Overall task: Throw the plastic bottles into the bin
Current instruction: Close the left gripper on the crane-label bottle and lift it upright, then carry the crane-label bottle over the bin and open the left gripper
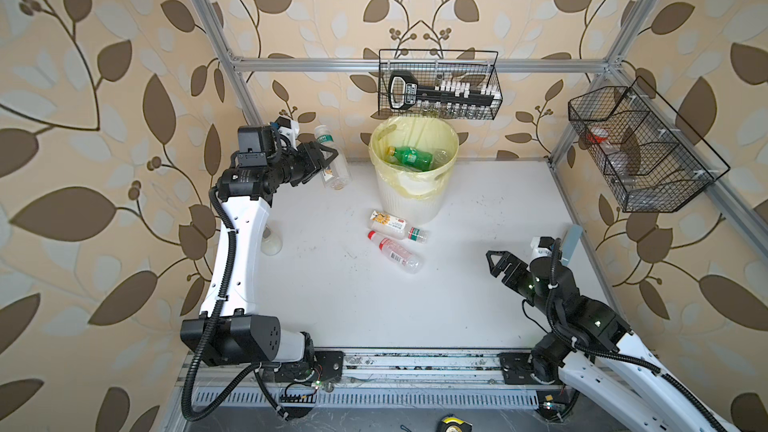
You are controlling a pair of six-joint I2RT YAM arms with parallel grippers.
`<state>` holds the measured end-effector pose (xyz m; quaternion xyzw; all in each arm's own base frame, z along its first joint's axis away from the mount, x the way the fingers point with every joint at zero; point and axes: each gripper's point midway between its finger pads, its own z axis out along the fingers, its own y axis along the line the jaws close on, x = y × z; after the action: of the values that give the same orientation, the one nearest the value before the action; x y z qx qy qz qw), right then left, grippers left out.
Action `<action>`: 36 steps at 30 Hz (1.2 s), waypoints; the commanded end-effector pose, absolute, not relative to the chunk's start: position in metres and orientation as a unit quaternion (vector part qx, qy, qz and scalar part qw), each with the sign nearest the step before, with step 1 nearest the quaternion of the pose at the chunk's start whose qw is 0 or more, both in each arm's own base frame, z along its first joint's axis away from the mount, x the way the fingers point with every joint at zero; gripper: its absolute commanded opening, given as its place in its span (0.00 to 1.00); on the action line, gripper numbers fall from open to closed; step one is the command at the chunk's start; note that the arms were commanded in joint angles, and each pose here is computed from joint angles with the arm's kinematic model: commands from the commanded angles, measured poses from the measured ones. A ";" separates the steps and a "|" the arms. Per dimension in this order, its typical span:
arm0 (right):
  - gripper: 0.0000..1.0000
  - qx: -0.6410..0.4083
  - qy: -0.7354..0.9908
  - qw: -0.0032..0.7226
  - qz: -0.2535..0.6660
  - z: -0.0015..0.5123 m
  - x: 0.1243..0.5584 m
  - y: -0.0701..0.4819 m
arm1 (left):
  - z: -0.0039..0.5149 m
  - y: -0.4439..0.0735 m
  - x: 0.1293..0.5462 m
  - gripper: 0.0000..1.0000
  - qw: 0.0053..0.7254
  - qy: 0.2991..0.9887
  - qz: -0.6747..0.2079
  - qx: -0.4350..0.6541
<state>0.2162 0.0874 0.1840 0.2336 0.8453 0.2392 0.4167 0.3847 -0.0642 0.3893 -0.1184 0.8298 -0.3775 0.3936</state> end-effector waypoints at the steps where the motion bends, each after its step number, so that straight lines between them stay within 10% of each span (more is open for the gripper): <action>1: 1.00 0.236 0.845 0.416 0.238 0.179 0.216 0.087 | 0.409 -0.065 0.379 0.52 0.418 0.815 -0.388 -0.100; 20: 1.00 0.238 0.845 0.419 0.233 0.181 0.216 0.084 | 0.379 -0.060 0.349 0.50 0.427 0.829 -0.349 -0.095; 36: 1.00 0.246 0.842 0.415 0.240 0.181 0.219 0.088 | 0.458 -0.172 0.448 0.52 0.464 0.799 -0.382 -0.020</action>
<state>0.2179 0.0883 0.1827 0.2359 0.8461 0.2380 0.4146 0.4369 -0.1428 0.4338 -0.0472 0.8175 -0.3824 0.4280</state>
